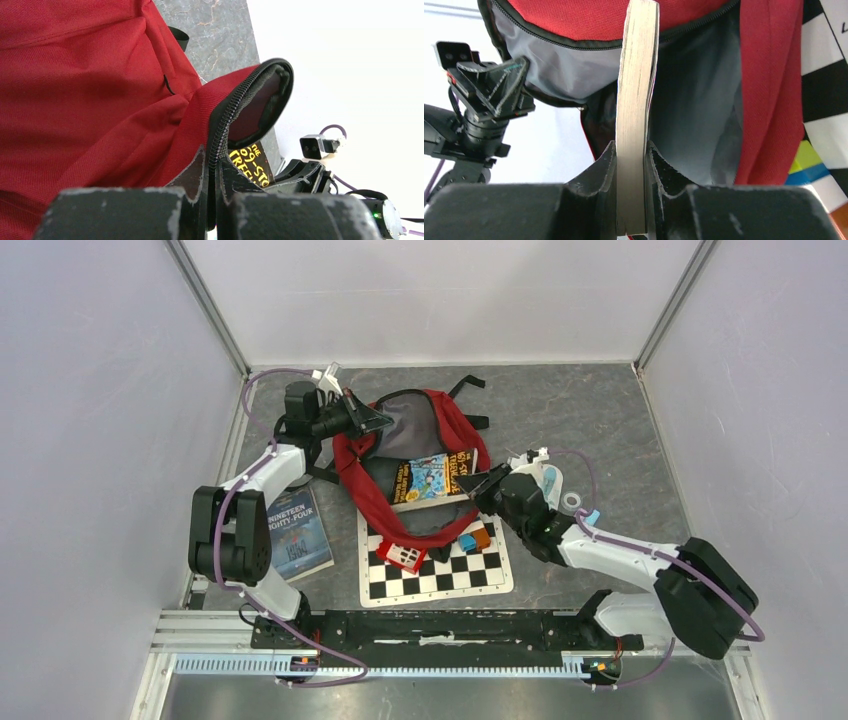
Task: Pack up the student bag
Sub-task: Place the book in the student bag.
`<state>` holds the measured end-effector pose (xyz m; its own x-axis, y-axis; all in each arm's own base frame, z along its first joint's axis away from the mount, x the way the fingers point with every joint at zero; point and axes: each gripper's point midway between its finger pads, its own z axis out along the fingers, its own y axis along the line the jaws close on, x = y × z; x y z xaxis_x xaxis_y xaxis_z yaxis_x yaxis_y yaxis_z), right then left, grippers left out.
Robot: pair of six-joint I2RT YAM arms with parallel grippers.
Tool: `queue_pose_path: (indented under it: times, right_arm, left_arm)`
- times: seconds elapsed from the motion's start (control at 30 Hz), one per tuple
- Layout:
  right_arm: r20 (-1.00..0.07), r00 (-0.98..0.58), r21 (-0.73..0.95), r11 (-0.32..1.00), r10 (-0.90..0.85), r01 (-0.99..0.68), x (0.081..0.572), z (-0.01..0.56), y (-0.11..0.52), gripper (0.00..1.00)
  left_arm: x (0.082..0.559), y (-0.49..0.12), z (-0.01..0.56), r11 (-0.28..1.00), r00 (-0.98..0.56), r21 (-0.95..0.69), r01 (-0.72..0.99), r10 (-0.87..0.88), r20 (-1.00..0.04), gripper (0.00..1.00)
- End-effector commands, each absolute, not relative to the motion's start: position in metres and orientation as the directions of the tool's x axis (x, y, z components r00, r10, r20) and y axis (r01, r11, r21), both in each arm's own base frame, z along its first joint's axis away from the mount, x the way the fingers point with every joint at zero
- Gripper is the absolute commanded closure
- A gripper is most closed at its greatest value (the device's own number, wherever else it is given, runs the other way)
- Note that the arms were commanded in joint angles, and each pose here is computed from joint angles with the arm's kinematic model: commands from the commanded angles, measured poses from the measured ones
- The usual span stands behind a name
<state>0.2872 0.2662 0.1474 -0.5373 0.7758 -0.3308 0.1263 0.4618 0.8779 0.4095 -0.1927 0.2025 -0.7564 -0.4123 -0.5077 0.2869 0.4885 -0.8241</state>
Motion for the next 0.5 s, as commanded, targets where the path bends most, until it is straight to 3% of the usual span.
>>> queue_pose_path:
  times: [0.0,0.33,0.47]
  right_arm:
    - [-0.21,-0.406,0.972,0.234,0.889,0.01,0.32,0.225,0.279,1.0]
    - [-0.192,-0.302,0.969,0.229,0.934,0.092,0.347,0.193,0.277,1.0]
    - [-0.167,-0.353,0.951,0.244,0.921,0.188,0.344,0.157,0.287,1.0]
  left_arm:
    - [0.405,-0.198,0.239,0.431,-0.719,-0.822,0.371,-0.427,-0.548,0.98]
    - [0.403,-0.201,0.245,0.388,-0.723,-0.839,0.381,-0.441,-0.532,0.98]
    - [0.402,-0.204,0.252,0.363,-0.714,-0.837,0.409,-0.443,-0.542,0.98]
